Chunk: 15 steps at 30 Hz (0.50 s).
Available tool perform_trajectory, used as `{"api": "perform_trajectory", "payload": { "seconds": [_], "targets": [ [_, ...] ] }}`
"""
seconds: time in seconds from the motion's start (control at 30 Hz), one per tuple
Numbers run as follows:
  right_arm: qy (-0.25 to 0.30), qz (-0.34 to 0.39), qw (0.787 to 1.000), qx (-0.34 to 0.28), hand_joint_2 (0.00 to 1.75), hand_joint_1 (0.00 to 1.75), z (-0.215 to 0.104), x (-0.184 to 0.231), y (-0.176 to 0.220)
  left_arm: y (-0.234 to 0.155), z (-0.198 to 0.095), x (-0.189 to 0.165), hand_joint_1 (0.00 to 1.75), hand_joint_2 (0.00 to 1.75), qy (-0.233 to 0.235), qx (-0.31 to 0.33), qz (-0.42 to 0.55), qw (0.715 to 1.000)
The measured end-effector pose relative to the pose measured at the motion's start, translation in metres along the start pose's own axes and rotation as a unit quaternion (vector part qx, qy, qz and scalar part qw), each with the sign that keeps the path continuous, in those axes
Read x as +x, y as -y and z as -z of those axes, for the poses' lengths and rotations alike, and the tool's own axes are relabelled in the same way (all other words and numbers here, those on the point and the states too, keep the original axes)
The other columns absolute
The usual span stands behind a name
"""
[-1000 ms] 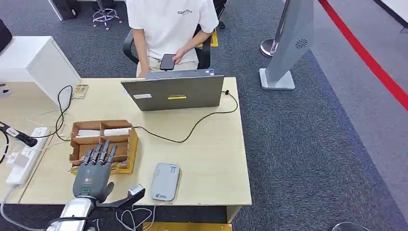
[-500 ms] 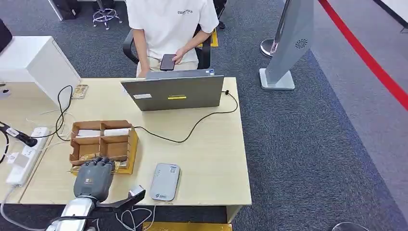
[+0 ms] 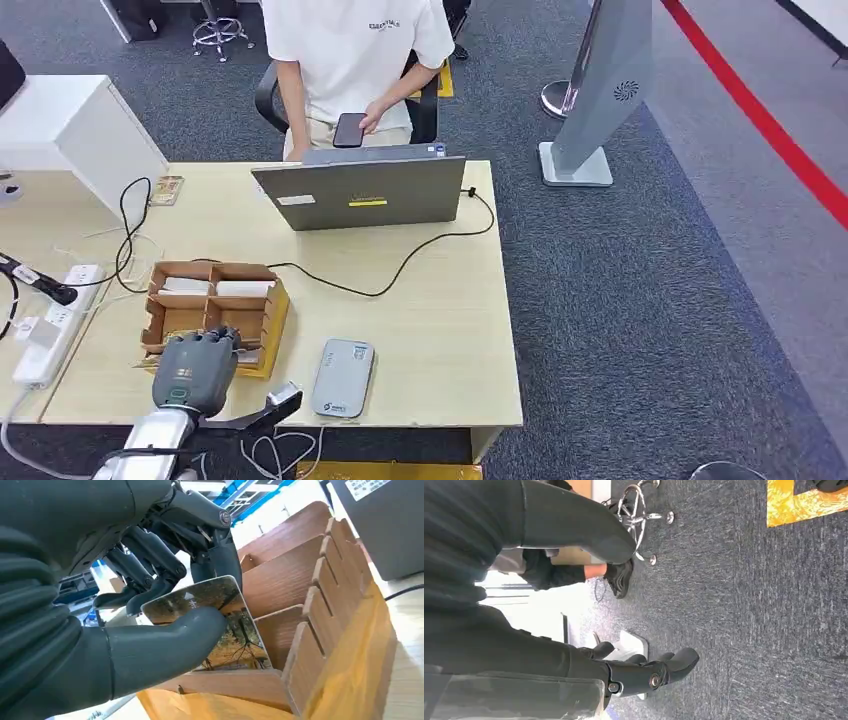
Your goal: Pass the card to the sensor for recognition and then transmit it.
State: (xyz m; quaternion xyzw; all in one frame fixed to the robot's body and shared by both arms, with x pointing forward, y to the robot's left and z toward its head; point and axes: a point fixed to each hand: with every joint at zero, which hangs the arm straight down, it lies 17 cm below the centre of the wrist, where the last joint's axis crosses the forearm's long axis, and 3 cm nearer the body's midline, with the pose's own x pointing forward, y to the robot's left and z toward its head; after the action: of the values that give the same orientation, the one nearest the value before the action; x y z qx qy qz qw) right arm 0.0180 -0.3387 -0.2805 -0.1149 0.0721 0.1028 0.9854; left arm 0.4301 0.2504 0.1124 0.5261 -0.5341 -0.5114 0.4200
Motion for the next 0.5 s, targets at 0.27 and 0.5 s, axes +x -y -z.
{"api": "perform_trajectory", "payload": {
  "seconds": [0.27,0.5],
  "targets": [
    [-0.001,0.0,1.0,0.0,1.75,0.0,0.0,0.0,0.001,-0.004,0.001,-0.001,1.75,1.75,-0.001,0.005,0.0,1.0],
    [-0.005,0.002,1.0,-0.001,1.75,0.0,0.0,-0.002,0.001,-0.037,0.009,-0.003,1.75,1.75,0.002,0.037,0.003,0.999]
  ]
}}
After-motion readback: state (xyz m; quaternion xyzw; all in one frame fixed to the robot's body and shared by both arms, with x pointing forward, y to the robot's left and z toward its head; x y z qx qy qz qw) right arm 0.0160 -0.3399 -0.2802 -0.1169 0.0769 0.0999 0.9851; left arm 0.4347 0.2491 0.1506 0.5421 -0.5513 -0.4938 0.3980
